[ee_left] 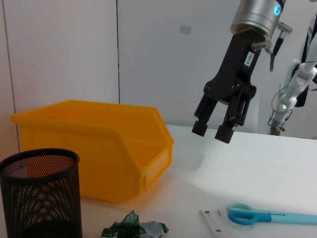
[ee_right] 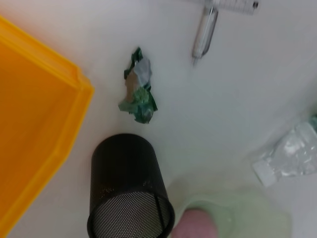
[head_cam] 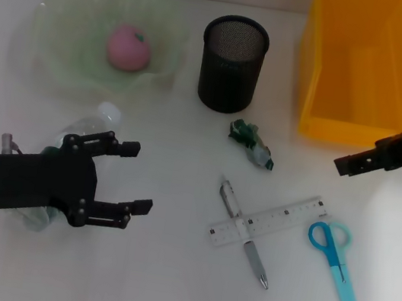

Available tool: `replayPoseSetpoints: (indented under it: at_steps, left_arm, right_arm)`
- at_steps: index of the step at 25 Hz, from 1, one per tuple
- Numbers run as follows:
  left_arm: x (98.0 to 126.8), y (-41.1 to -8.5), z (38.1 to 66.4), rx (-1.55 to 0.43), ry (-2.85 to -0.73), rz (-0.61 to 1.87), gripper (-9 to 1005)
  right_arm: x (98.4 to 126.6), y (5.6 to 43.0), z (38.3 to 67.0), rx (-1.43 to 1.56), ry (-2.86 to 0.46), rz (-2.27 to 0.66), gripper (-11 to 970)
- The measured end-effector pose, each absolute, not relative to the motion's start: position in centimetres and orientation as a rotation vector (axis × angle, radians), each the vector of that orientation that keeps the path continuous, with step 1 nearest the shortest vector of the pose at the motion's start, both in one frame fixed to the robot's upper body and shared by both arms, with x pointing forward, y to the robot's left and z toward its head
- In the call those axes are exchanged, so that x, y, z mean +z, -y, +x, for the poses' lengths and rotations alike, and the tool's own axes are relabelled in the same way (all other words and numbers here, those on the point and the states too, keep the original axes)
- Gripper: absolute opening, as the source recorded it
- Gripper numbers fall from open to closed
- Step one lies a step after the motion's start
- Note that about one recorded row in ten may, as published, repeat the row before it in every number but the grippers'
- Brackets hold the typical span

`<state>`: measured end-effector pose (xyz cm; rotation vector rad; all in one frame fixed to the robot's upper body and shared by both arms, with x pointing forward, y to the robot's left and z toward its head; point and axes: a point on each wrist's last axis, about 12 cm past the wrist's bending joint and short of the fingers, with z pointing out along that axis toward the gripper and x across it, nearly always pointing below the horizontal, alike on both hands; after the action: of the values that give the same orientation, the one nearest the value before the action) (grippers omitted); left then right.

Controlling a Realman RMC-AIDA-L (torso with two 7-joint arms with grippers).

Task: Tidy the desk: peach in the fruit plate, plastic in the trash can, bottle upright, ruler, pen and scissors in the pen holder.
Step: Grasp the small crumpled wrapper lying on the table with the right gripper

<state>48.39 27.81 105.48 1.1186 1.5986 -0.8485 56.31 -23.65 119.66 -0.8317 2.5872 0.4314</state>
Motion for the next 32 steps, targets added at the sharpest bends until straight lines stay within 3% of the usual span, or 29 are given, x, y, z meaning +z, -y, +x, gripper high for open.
replayPoseSetpoints:
  at_steps: [11,32]
  left_arm:
    - [105.5,-27.8,48.6,-0.843,-1.605,1.116,869]
    - [105.3,-27.7,48.3,-0.864,-1.618,1.154,869]
  right_arm:
    - [113.2,20.0,57.6,0.61,-2.557,-0.517,763]
    - [110.7,16.8,58.7,0.622,-2.523,-0.561,732]
